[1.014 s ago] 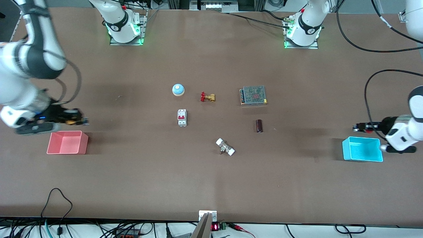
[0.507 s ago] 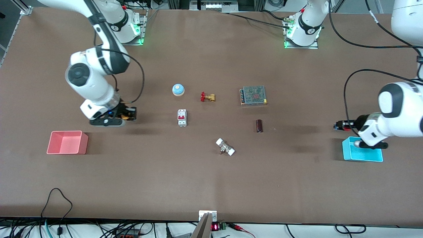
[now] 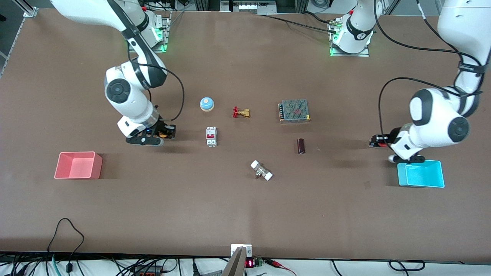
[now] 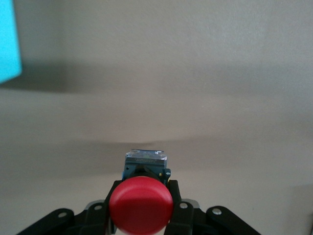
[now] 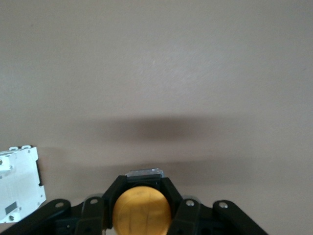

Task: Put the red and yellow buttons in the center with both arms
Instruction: 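Carry the yellow button with the right gripper while the left gripper carries the red, then lower both buttons onto the table and open both grippers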

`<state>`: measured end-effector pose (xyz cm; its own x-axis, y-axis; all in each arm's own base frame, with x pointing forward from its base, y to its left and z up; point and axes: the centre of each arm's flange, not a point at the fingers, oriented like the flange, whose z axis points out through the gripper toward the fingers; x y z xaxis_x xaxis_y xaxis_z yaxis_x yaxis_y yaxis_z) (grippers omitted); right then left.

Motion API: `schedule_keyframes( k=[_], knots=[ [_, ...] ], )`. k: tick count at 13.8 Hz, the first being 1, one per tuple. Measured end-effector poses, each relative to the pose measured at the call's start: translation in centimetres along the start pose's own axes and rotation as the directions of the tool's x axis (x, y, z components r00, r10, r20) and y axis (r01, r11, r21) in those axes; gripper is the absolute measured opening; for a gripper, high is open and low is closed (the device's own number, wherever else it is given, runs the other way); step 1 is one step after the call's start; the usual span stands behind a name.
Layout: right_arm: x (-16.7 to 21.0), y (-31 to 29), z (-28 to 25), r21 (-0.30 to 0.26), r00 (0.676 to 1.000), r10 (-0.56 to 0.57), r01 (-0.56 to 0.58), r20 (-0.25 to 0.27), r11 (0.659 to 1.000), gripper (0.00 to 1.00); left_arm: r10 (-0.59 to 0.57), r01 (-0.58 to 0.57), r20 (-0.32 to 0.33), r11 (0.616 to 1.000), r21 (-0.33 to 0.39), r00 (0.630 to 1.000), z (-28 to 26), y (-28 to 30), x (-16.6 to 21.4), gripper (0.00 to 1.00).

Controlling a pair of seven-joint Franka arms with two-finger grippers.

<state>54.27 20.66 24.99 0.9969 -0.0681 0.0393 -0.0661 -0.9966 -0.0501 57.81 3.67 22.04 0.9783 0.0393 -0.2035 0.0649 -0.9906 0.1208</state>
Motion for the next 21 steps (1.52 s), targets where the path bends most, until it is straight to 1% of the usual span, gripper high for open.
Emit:
schedule_keyframes(
  k=[3, 6, 10, 12, 14, 16, 17, 18, 19, 20, 21],
  knots=[
    [-0.4, -0.7, 0.9, -0.012, 1.0, -0.023, 0.023, -0.006, 1.0, 0.36, -0.027, 0.027, -0.012, 1.0, -0.006, 1.0, 1.3, 1.9, -0.7, 0.41],
    [-0.4, -0.4, 1.4, -0.024, 0.999, -0.032, 0.032, -0.003, 0.999, 0.36, -0.049, 0.049, -0.026, 0.999, -0.015, 0.998, 1.3, 4.2, -0.8, 0.41],
    [-0.6, -0.3, 2.6, -0.029, 0.999, -0.038, 0.038, 0.008, 0.999, 0.36, -0.06, 0.058, -0.091, 0.998, -0.023, 0.994, 2.8, 4.9, -1.4, 0.41],
    [-0.7, -0.6, 2.9, -0.043, 0.999, -0.038, 0.038, -0.005, 0.998, 0.36, -0.061, 0.059, -0.106, 0.998, -0.023, 0.993, 2.8, 4.9, -1.7, 0.41],
    [-1.2, -1.3, 3.5, -0.074, 0.999, -0.04, 0.038, -0.023, 0.997, 0.36, -0.062, 0.06, -0.109, 0.998, -0.023, 0.992, 2.8, 4.9, -1.7, 0.41],
    [-1.5, -1.8, 3.5, -0.099, 0.998, -0.041, 0.036, -0.043, 0.994, 0.36, -0.065, 0.063, -0.124, 0.998, -0.025, 0.99, 2.8, 4.9, -1.6, 0.56],
    [-1.6, -1.9, 3.5, -0.102, 0.998, -0.042, 0.037, -0.045, 0.994, 0.36, -0.068, 0.065, -0.129, 0.998, -0.026, 0.989, 2.7, 4.8, -1.5, 0.66],
    [-1.6, -1.9, 3.5, -0.102, 0.998, -0.042, 0.037, -0.045, 0.994, 0.36, -0.07, 0.067, -0.134, 0.997, -0.027, 0.989, 2.7, 4.8, -1.5, 0.74],
    [-1.6, -1.8, 3.6, -0.102, 0.998, -0.041, 0.036, -0.045, 0.994, 0.4, -0.071, 0.068, -0.141, 0.997, -0.027, 0.987, 2.4, 4.8, -1.4, 0.85],
    [-1.6, -1.8, 3.6, -0.102, 0.998, -0.039, 0.034, -0.046, 0.994, 0.4, -0.07, 0.067, -0.152, 0.997, -0.027, 0.986, 2.0, 4.9, -1.3, 0.94],
    [-1.5, -1.7, 3.7, -0.102, 0.998, -0.035, 0.03, -0.046, 0.994, 0.48, -0.07, 0.066, -0.168, 0.997, -0.027, 0.983, 1.2, 4.9, -1.0, 1.0]
  ],
)
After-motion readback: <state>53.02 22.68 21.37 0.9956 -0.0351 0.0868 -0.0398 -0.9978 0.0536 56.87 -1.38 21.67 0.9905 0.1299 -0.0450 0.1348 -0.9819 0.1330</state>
